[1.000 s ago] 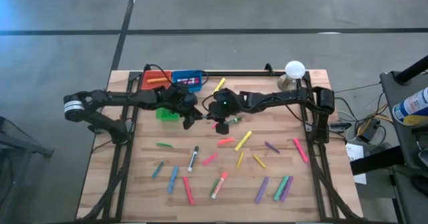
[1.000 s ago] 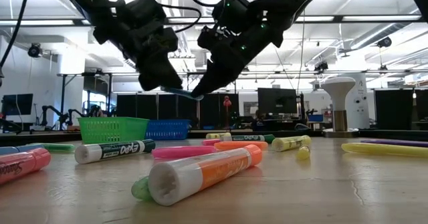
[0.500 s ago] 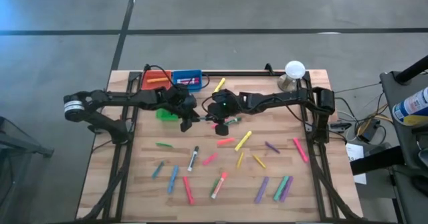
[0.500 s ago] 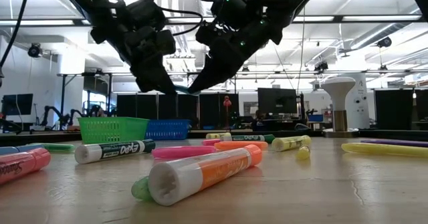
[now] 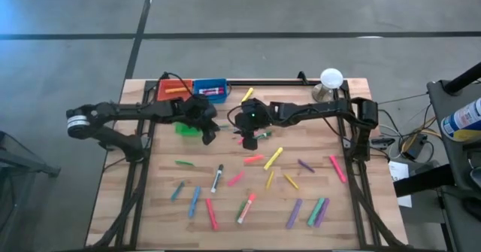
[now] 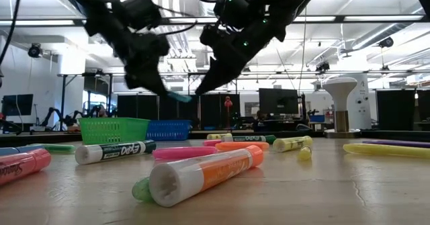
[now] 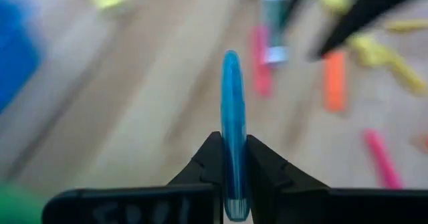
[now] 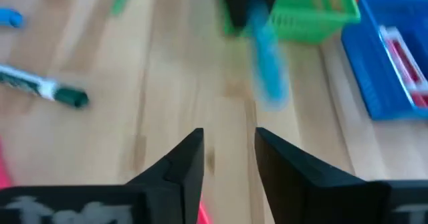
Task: Pick & Place Markers
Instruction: Put the blue pen into the green bin, then put the yellow highlighter into the orange bin
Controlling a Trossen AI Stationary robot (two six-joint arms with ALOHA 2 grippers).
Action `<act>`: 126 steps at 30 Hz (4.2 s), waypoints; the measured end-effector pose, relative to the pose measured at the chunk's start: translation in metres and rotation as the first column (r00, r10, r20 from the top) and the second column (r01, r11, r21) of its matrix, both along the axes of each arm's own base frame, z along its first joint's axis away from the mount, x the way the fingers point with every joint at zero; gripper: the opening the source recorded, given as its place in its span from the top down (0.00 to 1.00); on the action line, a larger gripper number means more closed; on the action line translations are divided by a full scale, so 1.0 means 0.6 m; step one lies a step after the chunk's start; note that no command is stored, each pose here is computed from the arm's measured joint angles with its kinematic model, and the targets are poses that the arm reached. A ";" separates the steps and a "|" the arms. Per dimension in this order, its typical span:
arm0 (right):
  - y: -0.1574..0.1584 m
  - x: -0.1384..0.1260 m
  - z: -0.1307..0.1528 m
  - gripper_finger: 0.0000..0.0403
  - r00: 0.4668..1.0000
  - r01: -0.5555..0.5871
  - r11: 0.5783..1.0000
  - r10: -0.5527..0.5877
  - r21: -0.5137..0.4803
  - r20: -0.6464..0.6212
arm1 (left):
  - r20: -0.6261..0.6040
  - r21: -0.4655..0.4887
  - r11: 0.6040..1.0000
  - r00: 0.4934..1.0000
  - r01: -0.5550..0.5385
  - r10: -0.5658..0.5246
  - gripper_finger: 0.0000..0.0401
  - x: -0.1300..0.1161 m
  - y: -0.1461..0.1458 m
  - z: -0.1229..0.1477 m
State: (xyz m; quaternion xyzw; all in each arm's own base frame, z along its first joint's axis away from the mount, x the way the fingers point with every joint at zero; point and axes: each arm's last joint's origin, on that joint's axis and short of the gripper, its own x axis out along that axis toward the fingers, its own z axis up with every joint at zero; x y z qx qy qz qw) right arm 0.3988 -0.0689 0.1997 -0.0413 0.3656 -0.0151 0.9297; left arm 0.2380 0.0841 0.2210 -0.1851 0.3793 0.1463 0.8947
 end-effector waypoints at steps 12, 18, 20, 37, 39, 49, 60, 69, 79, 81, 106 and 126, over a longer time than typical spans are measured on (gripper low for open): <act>-0.007 -0.032 -0.048 0.75 0.996 0.059 0.998 -0.061 -0.033 -0.066 | -0.161 0.182 0.850 0.838 -0.494 0.522 0.93 -0.116 0.002 -0.035; -0.014 -0.037 -0.048 0.78 0.996 0.076 0.996 -0.078 -0.039 -0.051 | -0.183 0.148 0.833 0.813 -0.533 0.552 0.89 -0.123 0.013 -0.076; -0.014 -0.037 -0.046 0.78 0.996 0.077 0.996 -0.079 -0.035 -0.049 | -0.171 0.148 0.829 0.811 -0.540 0.559 0.82 -0.121 0.017 -0.078; -0.072 -0.123 0.021 0.83 0.923 0.365 0.930 -0.368 0.052 0.108 | 0.254 0.168 0.921 0.918 -0.352 0.304 0.85 -0.099 0.020 -0.010; -0.086 -0.143 0.016 0.86 0.906 0.402 0.909 -0.412 0.108 0.097 | 0.384 0.160 0.941 0.896 -0.300 0.221 0.91 -0.091 0.021 -0.012; -0.063 -0.176 -0.025 0.78 0.925 0.358 0.931 -0.343 0.071 -0.165 | 0.638 0.212 0.952 0.769 -0.221 0.037 1.00 -0.082 0.024 -0.039; -0.040 -0.176 -0.041 0.56 0.938 0.234 0.968 -0.199 0.095 -0.284 | 0.574 0.259 0.953 0.819 -0.155 -0.023 1.00 -0.068 0.029 -0.064; -0.020 -0.167 -0.062 0.54 0.934 0.081 0.990 -0.035 0.117 -0.356 | 0.542 0.266 0.953 0.840 -0.146 -0.022 1.00 -0.059 0.034 -0.074; 0.057 -0.182 -0.063 0.57 0.856 -0.144 0.983 0.182 0.115 -0.484 | 0.530 0.261 0.955 0.848 -0.142 -0.019 1.00 -0.057 0.035 -0.080; 0.062 -0.183 -0.065 0.58 0.850 -0.168 0.980 0.201 0.111 -0.486 | 0.530 0.261 0.955 0.848 -0.142 -0.018 1.00 -0.057 0.035 -0.080; 0.061 -0.193 -0.095 0.68 0.874 -0.184 0.982 0.183 0.041 -0.451 | 0.378 0.175 0.984 0.922 0.024 -0.089 0.76 0.000 0.021 -0.037; 0.062 -0.192 -0.107 0.79 0.915 -0.075 0.997 0.065 -0.010 -0.398 | 0.337 -0.054 0.972 0.920 0.230 -0.199 0.72 0.082 -0.014 -0.049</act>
